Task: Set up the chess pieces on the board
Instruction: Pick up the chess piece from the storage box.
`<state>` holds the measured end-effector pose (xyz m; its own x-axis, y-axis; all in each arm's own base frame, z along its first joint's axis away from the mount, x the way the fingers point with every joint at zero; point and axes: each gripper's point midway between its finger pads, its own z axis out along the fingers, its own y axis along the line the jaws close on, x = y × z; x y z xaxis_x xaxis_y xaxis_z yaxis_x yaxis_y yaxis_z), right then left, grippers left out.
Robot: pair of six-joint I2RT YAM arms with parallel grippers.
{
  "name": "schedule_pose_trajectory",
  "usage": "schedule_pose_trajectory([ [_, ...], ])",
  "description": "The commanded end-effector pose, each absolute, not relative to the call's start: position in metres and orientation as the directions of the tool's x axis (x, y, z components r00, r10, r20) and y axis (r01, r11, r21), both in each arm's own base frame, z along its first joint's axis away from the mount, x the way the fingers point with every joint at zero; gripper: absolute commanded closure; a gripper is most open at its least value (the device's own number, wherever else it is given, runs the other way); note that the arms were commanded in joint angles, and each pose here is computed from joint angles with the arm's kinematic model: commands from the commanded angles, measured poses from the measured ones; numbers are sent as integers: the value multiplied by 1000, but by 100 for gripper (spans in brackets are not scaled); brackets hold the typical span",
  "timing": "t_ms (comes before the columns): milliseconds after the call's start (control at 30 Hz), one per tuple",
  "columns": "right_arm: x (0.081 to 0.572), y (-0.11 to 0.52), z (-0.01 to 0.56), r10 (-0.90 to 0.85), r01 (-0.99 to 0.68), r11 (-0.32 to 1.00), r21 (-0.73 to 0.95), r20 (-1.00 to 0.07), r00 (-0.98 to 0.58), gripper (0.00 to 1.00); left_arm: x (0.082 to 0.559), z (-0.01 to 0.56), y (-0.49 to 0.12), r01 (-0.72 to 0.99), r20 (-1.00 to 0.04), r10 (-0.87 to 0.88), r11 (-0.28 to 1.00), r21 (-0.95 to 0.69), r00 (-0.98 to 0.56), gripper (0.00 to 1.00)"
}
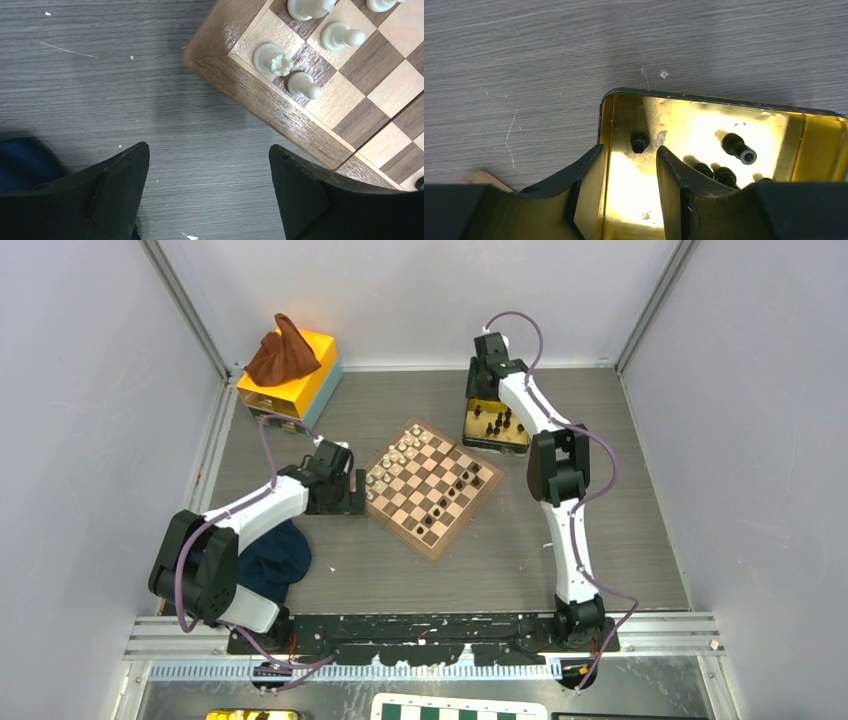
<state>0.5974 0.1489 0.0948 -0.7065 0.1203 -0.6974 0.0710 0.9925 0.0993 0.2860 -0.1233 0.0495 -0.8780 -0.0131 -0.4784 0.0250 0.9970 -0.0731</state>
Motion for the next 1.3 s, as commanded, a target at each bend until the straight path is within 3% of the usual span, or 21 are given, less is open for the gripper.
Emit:
schedule_pose_trajectory([
  [0, 608, 151, 110, 154, 71, 987, 145, -717, -680, 52, 299, 57, -126, 35, -512, -9, 996, -76, -859, 11],
  [1267, 609, 144, 66, 181, 92, 982, 167, -665, -724, 64, 297, 44, -126, 30, -473, -5, 997, -66, -881, 11],
])
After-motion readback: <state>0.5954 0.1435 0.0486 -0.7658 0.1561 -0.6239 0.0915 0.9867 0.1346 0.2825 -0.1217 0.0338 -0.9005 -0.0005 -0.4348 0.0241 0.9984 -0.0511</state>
